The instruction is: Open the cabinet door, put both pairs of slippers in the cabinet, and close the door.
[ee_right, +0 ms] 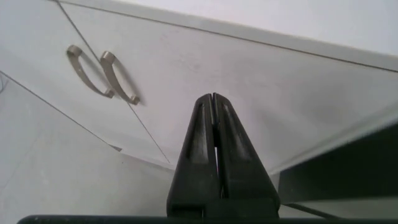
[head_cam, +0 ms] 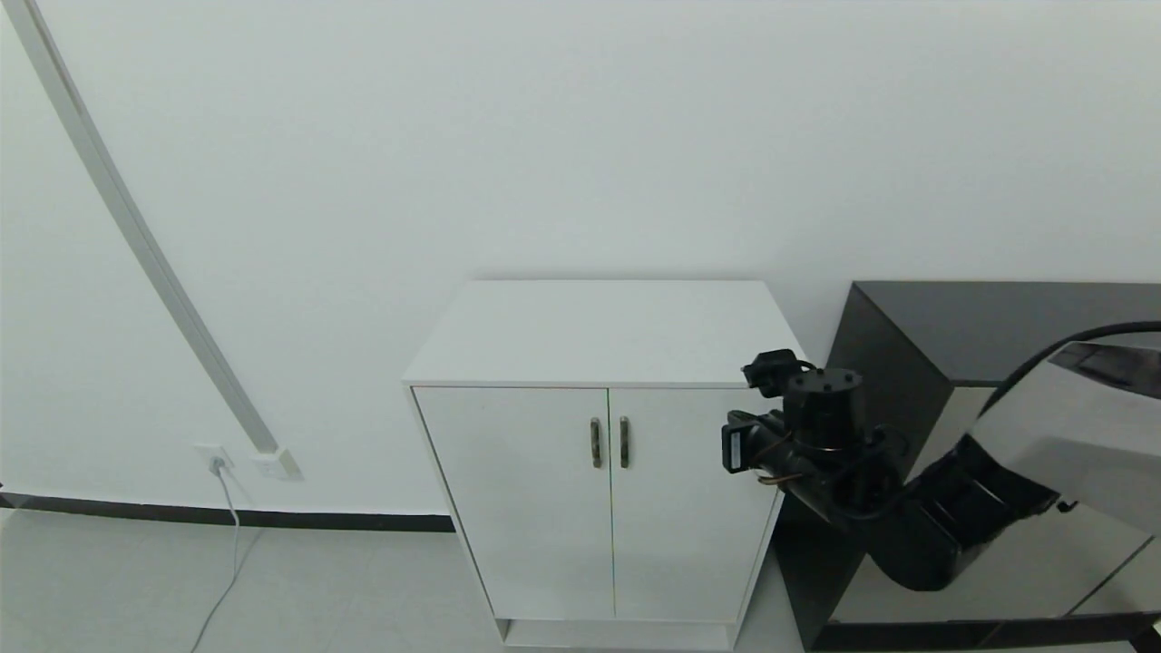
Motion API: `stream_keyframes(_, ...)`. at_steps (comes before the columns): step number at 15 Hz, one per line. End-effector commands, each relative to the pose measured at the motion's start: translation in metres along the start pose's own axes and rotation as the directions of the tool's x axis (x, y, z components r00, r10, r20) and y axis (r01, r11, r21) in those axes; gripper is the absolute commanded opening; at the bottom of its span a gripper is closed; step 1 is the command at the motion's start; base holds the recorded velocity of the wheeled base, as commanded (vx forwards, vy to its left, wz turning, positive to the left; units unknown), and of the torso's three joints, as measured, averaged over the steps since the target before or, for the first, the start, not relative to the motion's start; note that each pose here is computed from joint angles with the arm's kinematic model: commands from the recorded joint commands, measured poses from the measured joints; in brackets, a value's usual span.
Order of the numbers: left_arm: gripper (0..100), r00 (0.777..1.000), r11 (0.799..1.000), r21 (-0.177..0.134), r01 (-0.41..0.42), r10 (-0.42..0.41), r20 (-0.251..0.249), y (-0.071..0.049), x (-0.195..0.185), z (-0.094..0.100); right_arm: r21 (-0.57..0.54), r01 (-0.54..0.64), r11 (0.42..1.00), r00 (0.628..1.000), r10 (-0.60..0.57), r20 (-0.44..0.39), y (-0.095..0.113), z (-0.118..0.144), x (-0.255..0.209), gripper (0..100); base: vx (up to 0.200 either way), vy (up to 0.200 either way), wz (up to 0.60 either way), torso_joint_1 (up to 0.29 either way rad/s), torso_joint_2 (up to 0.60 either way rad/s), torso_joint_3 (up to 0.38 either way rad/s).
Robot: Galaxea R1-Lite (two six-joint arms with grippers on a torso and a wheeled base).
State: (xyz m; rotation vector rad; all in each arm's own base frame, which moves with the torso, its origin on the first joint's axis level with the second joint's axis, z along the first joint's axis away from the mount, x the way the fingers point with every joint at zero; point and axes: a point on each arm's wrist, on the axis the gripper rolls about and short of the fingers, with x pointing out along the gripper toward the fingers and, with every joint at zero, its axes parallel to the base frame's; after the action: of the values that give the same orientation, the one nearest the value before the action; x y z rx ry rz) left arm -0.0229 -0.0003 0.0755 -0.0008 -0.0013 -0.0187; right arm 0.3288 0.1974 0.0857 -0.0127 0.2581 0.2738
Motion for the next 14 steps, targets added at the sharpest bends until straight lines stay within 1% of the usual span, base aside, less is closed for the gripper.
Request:
stream_keyframes(1,0,1.000,1.000,-0.001,0.000,0.000,-0.001,0.000,0.000,0.000,0.020,0.023,1.000,0.998,-0.024,0.062,-0.020,0.026,-0.048,0,0.000,0.000,0.00,0.000,0.00,0.000)
stream_keyframes(3,0,1.000,1.000,-0.002,-0.002,0.002,-0.001,0.000,0.000,0.000,0.031,0.073,0.997,0.994,-0.075,0.083,-0.042,0.036,-0.073,0,0.000,0.000,0.00,0.000,0.00,0.000)
stream_keyframes(4,0,1.000,1.000,-0.002,-0.002,0.002,-0.001,0.000,0.000,0.000,0.033,0.089,0.995,0.992,-0.092,0.091,-0.049,0.038,-0.082,0,0.000,0.000,0.00,0.000,0.00,0.000)
stream_keyframes(5,0,1.000,1.000,-0.005,-0.002,0.002,-0.001,0.000,0.000,0.000,0.043,0.130,0.991,0.986,-0.133,0.098,-0.065,0.040,-0.100,0,0.000,0.000,0.00,0.000,0.00,0.000)
stream_keyframes(6,0,1.000,1.000,-0.005,-0.002,0.002,-0.001,0.000,0.000,0.000,0.050,0.158,0.986,0.982,-0.162,0.096,-0.074,0.039,-0.111,0,0.000,0.000,0.00,0.000,0.00,0.000)
stream_keyframes(7,0,1.000,1.000,-0.005,-0.002,0.002,-0.001,0.000,0.000,0.000,0.057,0.187,0.981,0.977,-0.192,0.092,-0.083,0.037,-0.121,0,0.000,0.000,0.00,0.000,0.00,0.000)
stream_keyframes(8,0,1.000,1.000,-0.005,-0.002,0.002,-0.001,0.000,0.000,0.000,0.058,0.188,0.980,0.977,-0.193,0.094,-0.084,0.037,-0.122,0,0.000,0.000,0.00,0.000,0.00,0.000)
stream_keyframes(9,0,1.000,1.000,-0.005,-0.002,0.002,-0.001,0.000,0.000,0.000,0.073,0.253,0.965,0.963,-0.258,0.080,-0.101,0.029,-0.145,0,0.000,0.000,0.00,0.000,0.00,0.000)
stream_keyframes(10,0,1.000,1.000,-0.005,-0.002,0.002,-0.001,0.000,0.000,0.000,0.078,0.273,0.959,0.957,-0.279,0.077,-0.107,0.027,-0.152,0,0.000,0.000,0.00,0.000,0.00,0.000)
stream_keyframes(12,0,1.000,1.000,-0.008,-0.014,0.014,-0.001,0.000,0.000,0.000,0.099,0.356,0.929,0.929,-0.363,0.069,-0.125,0.019,-0.176,0,0.000,0.000,0.00,0.000,0.00,0.000)
stream_keyframes(14,0,1.000,1.000,-0.008,-0.014,0.014,-0.001,0.000,0.000,0.000,0.111,0.414,0.904,0.905,-0.421,0.058,-0.135,0.011,-0.195,0,0.000,0.000,0.00,0.000,0.00,0.000)
